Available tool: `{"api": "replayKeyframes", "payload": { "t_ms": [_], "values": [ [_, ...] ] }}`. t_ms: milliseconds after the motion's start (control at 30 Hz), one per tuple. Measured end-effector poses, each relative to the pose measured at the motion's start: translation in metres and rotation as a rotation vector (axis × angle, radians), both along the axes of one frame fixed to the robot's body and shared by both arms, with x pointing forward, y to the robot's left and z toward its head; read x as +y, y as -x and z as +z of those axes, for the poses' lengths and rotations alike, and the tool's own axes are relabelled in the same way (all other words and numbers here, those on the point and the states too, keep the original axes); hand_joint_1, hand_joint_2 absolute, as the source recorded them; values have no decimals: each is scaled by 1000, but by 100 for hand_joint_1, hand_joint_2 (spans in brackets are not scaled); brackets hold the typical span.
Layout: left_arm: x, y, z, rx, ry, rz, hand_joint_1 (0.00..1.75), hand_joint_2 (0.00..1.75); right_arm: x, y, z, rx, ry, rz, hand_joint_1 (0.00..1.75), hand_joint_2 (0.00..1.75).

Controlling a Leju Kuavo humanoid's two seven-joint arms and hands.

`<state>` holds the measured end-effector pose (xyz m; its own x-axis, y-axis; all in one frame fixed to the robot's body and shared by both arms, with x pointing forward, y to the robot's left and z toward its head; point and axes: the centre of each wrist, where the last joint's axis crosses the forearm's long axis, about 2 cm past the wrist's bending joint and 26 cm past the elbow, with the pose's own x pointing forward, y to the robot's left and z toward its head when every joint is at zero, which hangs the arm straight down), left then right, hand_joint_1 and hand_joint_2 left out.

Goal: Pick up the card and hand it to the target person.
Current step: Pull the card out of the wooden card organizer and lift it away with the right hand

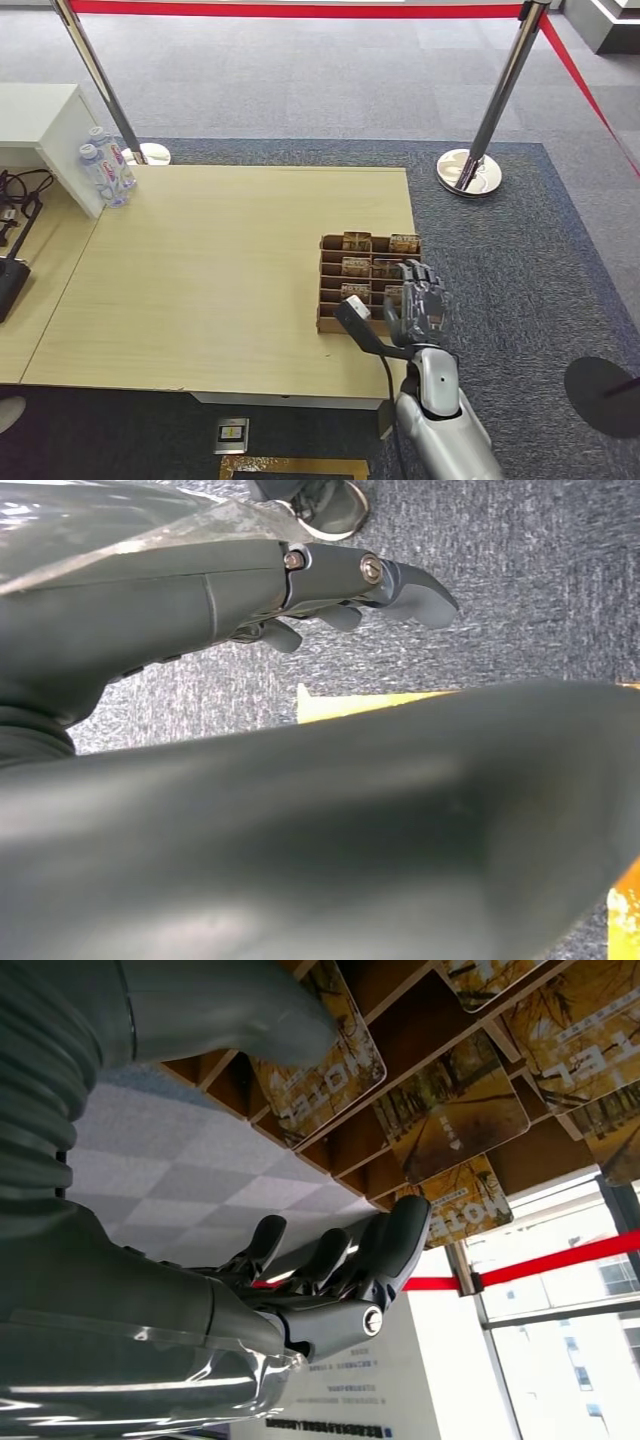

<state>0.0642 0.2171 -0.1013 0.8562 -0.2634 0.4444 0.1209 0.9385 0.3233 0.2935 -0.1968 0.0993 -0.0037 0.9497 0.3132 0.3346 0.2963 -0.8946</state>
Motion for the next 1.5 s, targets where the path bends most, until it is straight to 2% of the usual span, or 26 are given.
{"api": "replayKeyframes", "payload": {
  "t_ms": [533,1500],
  "values": [
    [0,2,0,3,-3,11,0,0,3,-8,-3,21,19,7,62,175],
    [0,-2,0,5,-16,-22,0,0,0,3,-8,60,41,-46,60,175]
  ]
}}
